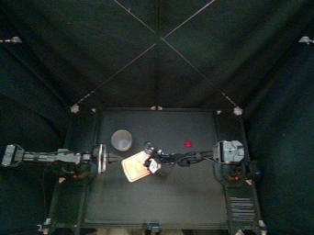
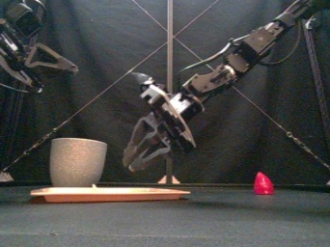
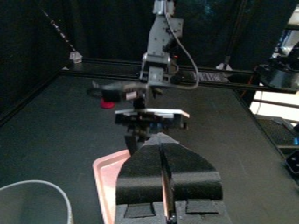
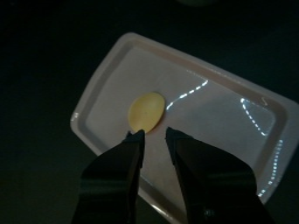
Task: Pick the chip then place it on the pink plate
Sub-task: Drop chip on the pink plate and return to neutral
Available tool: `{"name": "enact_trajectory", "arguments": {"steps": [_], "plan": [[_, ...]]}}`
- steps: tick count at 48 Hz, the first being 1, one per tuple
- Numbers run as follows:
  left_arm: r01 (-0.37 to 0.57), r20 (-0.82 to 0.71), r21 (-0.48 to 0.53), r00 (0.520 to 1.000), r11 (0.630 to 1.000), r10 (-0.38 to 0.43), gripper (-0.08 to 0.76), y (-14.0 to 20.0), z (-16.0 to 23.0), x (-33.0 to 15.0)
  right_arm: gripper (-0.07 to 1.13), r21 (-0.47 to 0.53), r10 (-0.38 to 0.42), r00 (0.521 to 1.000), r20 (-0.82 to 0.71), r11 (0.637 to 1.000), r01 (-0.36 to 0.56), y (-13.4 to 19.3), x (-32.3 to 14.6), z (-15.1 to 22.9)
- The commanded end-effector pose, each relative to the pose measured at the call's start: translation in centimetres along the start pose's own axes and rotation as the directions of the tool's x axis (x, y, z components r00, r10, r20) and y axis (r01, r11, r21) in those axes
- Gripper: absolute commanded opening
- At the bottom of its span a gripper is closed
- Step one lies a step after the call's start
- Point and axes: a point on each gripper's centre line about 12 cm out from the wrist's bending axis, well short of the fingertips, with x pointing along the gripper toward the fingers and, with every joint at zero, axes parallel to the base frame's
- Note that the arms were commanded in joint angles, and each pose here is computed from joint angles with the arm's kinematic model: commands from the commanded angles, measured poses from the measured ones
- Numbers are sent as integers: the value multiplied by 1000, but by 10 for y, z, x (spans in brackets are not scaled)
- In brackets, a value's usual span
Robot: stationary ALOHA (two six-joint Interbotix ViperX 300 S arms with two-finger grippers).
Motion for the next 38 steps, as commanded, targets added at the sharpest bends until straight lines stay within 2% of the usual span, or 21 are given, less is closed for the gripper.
{"name": "enact_trajectory", "arguments": {"steps": [1, 16, 27, 36, 38], "plan": [[0, 14, -5, 1000, 1000, 0, -6, 0, 5, 1, 692, -8, 73, 990, 118, 997, -73, 13, -42, 24], [-10, -3, -22, 1000, 1000, 10, -6, 1, -2, 0, 692, -74, 231, 926, 299, 973, -219, 7, -132, 2], [-22, -2, -18, 1000, 1000, 22, -6, 4, -3, -1, 692, -201, 406, 787, 464, 914, -353, 10, -195, -6], [-32, 0, -19, 999, 999, 32, -6, 6, -3, -1, 692, -305, 470, 712, 522, 882, -359, 4, -241, -11], [-33, 3, -18, 999, 999, 33, -6, 6, -2, -1, 692, -356, 502, 687, 525, 863, -358, 7, -254, -13]]}}
